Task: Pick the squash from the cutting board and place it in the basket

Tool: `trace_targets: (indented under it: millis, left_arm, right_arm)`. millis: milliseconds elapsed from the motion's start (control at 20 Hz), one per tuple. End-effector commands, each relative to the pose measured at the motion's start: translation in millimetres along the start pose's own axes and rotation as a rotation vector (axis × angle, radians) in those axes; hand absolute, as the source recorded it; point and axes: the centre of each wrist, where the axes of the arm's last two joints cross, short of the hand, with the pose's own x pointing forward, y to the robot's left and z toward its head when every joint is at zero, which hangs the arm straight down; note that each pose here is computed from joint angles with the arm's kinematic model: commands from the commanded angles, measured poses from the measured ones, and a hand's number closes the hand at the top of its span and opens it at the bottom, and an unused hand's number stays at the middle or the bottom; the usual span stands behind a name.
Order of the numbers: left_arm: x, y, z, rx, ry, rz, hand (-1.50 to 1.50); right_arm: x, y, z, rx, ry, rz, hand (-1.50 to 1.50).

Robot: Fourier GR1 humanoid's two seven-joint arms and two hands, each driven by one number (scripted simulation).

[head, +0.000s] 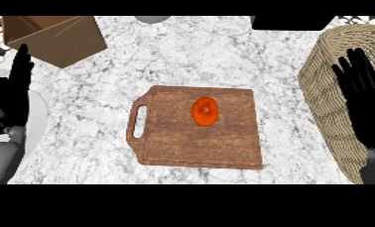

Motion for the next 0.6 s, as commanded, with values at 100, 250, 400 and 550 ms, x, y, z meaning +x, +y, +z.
trace_targets:
  millis: [100,250,400,550]
  left_arm:
    - [9,-44,10,-0.197,-0.001,0.055,0.0]
    - [23,-65,15,-0.322,-0.04,0.089,0.0]
    - [15,-80,24,-0.401,0.033,0.116,0.0]
    - [4,-86,29,-0.414,0.096,0.111,0.0]
  right_arm:
    - [-12,83,-22,0.459,-0.029,-0.244,1.5]
    - [0,130,-22,0.761,-0.081,-0.397,1.5]
    - [31,178,-8,0.998,-0.387,-0.726,1.5]
    - [-4,167,-7,1.053,-0.501,-0.72,-1.5]
